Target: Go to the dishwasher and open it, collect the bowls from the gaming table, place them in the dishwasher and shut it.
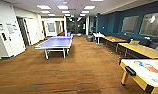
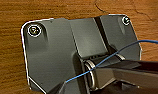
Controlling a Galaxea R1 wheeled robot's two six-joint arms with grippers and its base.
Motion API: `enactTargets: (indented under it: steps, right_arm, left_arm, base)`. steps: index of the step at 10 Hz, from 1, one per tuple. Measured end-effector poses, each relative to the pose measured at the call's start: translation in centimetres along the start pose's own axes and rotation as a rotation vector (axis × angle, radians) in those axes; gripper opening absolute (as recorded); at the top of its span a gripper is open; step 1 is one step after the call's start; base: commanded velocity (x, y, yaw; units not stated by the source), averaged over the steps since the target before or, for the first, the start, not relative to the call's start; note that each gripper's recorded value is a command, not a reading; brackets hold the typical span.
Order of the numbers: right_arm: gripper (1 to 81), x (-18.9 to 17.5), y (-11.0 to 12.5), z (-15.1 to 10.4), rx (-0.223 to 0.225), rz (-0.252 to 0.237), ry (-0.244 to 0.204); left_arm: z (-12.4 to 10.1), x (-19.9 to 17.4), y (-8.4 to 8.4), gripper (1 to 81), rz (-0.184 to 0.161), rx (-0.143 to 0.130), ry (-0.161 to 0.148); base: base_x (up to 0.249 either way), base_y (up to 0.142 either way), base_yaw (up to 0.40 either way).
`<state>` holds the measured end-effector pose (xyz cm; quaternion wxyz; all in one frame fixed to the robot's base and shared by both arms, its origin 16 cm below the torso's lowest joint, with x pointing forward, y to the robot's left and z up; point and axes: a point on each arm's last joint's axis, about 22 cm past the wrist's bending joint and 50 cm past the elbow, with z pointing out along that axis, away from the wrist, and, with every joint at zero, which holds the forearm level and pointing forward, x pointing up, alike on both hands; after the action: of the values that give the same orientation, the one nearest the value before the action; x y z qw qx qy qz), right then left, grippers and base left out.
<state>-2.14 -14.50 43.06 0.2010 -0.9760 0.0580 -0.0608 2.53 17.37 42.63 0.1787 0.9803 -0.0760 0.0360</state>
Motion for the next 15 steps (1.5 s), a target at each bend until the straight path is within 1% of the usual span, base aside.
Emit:
enactTargets:
  steps: [1,3,9,11,13,14,15]
  right_arm:
    - [81.1,0.0,0.1,0.0,0.0,0.0,0.002]
    - [81.1,-0.5,0.0,0.0,0.0,0.002,-0.005]
    - [81.1,-0.5,0.0,0.0,0.0,0.002,-0.005]
    - [81.1,0.3,0.3,-0.1,-0.004,-0.002,0.005]
    - [81.1,-0.2,0.1,0.0,-0.002,0.0,-0.002]
    - [81.1,-0.4,0.1,0.0,-0.002,0.001,-0.005]
    - [81.1,-0.3,0.1,0.0,-0.002,0.001,-0.003]
  left_arm:
    - [0.0,-0.2,0.0,81.1,0.0,0.001,-0.006]
    - [0.0,0.5,0.0,81.1,0.003,0.001,0.006]
    - [0.0,0.2,0.0,81.1,0.009,0.0,0.001]
    - [0.1,-1.0,0.5,81.1,0.006,-0.006,-0.017]
    - [0.1,0.4,0.1,81.1,0.012,-0.001,-0.001]
    - [0.1,0.5,0.2,81.1,0.012,-0.002,0.001]
    - [0.1,0.2,0.2,81.1,0.011,-0.002,-0.004]
  base:
    - [0.0,0.0,-0.337]
    - [0.0,0.0,-0.375]
    - [0.0,0.0,-0.396]
    - [0.0,0.0,-0.399]
    - [0.0,0.0,-0.399]
    - [0.0,0.0,-0.398]
    - [0.0,0.0,-0.399]
